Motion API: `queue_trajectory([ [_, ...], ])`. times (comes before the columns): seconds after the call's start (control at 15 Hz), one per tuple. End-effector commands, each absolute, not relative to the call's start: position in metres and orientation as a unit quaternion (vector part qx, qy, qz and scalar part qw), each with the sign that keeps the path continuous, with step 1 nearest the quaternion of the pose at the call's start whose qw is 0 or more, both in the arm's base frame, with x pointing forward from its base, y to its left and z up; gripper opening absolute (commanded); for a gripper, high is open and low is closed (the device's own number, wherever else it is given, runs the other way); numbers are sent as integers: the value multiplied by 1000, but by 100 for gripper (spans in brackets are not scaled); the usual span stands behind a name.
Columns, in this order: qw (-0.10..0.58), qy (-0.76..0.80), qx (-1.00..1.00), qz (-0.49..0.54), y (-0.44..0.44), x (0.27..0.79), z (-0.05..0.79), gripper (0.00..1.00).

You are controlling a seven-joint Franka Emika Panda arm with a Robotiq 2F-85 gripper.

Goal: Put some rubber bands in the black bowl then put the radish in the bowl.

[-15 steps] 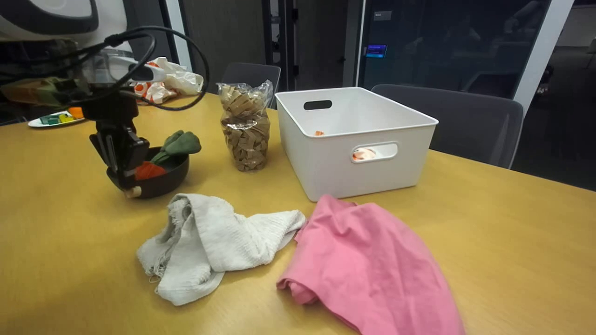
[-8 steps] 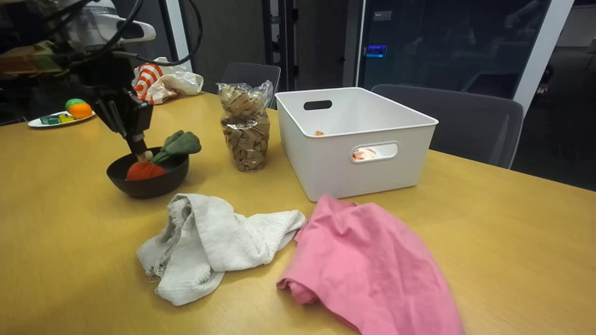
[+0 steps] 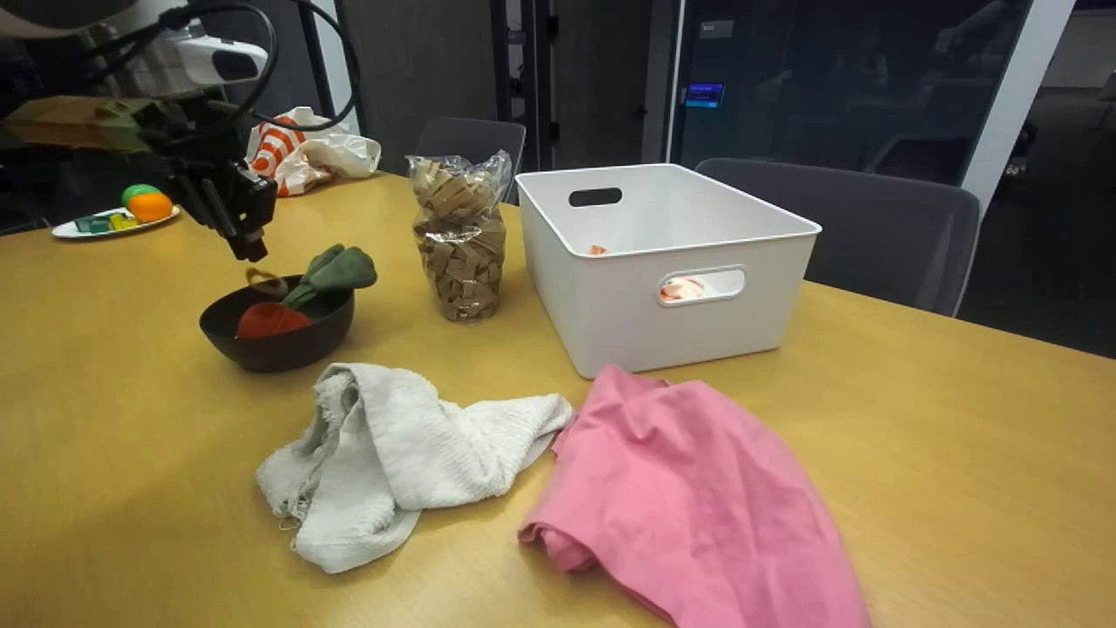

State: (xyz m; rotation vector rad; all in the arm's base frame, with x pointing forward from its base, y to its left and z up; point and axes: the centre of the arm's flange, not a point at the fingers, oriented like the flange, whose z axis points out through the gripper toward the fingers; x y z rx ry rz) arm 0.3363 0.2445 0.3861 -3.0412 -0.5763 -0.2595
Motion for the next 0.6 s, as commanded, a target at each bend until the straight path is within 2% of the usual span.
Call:
queue_trajectory([
  [0.0, 36, -194, -977, -81, 254, 352, 379, 51],
  [0.4, 28, -187, -981, -32, 254, 349, 399, 95],
  [0.47, 24, -185, -982, -20, 255, 348, 405, 100],
  [0.53, 19, -183, -983, -10, 256, 347, 409, 100],
])
